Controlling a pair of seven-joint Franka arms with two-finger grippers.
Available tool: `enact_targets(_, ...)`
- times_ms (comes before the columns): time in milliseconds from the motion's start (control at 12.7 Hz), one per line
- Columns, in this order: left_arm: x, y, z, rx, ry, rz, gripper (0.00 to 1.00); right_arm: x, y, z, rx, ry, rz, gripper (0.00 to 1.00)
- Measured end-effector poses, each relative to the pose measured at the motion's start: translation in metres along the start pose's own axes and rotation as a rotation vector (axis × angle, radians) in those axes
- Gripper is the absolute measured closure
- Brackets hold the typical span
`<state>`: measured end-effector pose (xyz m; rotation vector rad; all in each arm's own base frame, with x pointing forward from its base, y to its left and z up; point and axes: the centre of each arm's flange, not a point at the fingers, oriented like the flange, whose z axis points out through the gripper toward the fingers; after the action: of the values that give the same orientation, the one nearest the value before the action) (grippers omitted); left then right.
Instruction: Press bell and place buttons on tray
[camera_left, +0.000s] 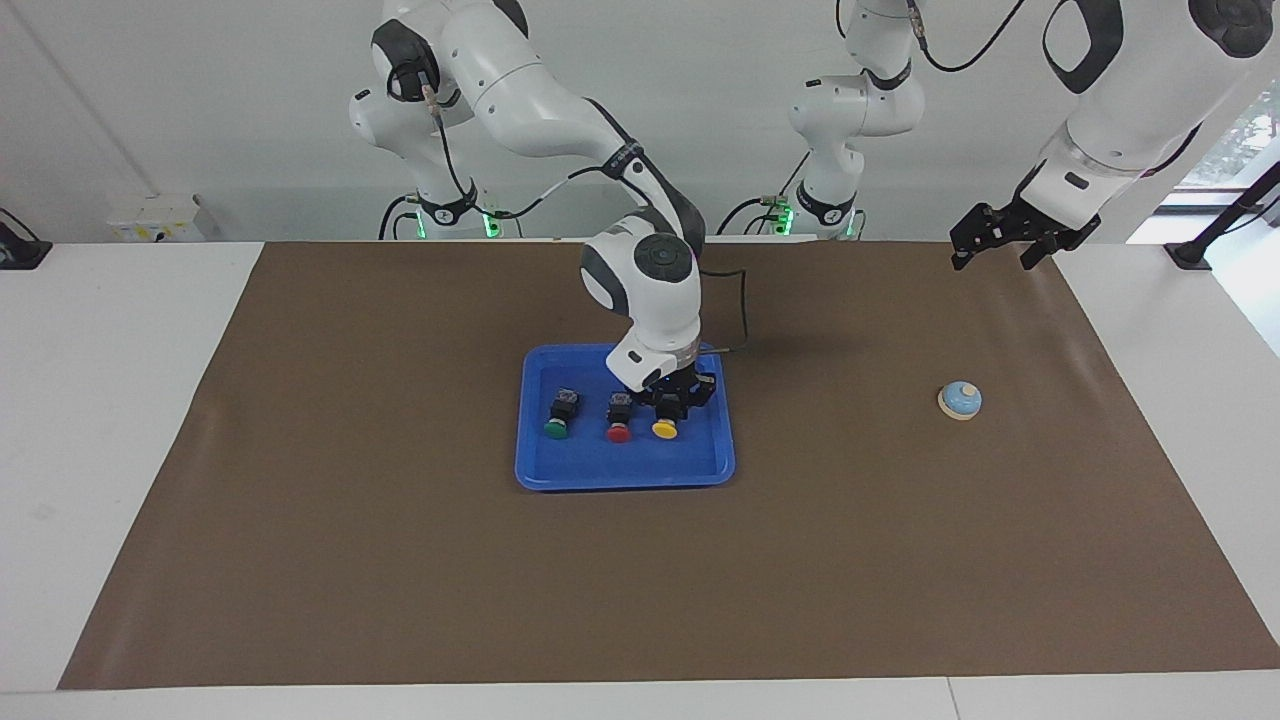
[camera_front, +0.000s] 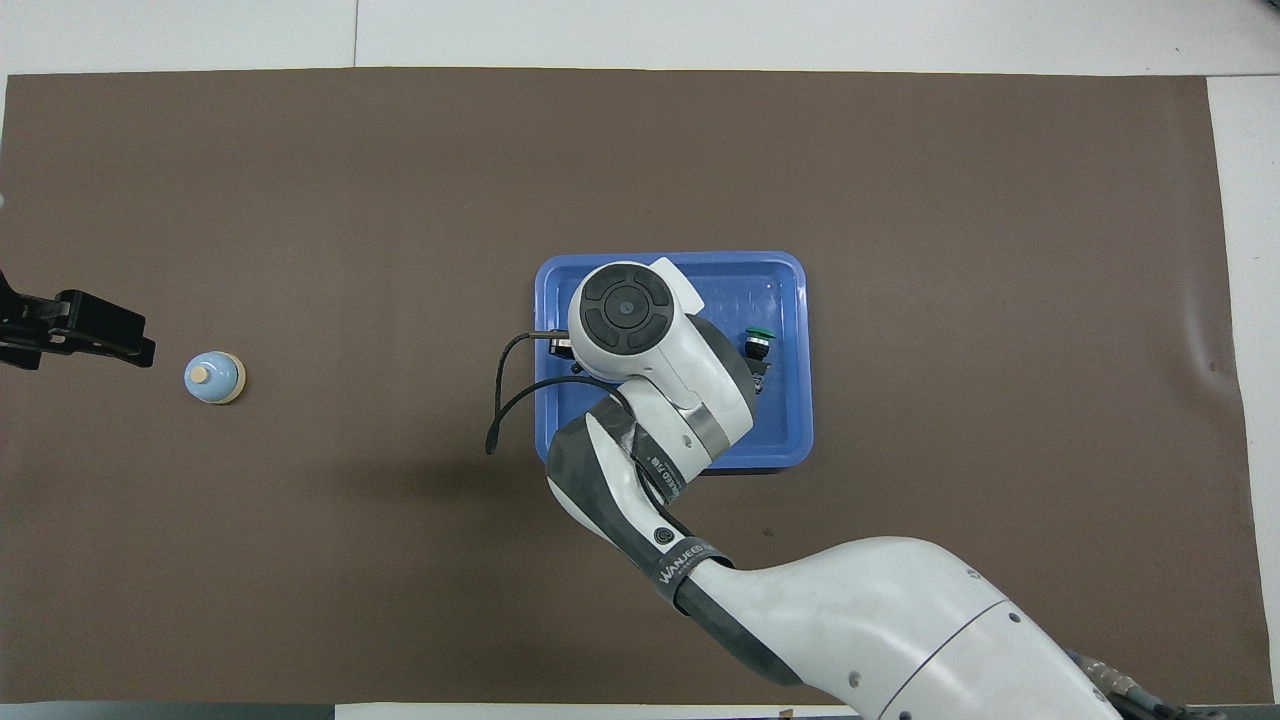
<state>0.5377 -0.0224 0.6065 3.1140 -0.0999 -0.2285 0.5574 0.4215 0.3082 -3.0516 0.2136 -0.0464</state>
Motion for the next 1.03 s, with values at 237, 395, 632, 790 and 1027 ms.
enact_targets(237, 0.000, 0.000, 0.000, 0.000, 0.000, 0.000, 0.00, 0.002, -0.002, -0.015, 0.012, 0.014, 0.091, 0.15)
enact_targets(395, 0.000, 0.000, 0.000, 0.000, 0.000, 0.000, 0.00, 0.020, 0.018, -0.054, 0.009, 0.032, 0.146, 0.00)
enact_targets(632, 0.000, 0.000, 0.000, 0.000, 0.000, 0.000, 0.00, 0.077, 0.120, -0.133, -0.026, 0.034, 0.168, 0.00)
enact_targets(790, 0.000, 0.000, 0.000, 0.000, 0.000, 0.000, 0.00, 0.100, 0.198, -0.171, -0.054, -0.016, 0.078, 0.00)
enact_targets(1027, 0.000, 0.000, 0.000, 0.000, 0.000, 0.000, 0.00, 0.103, 0.276, -0.218, -0.072, -0.080, -0.047, 0.00)
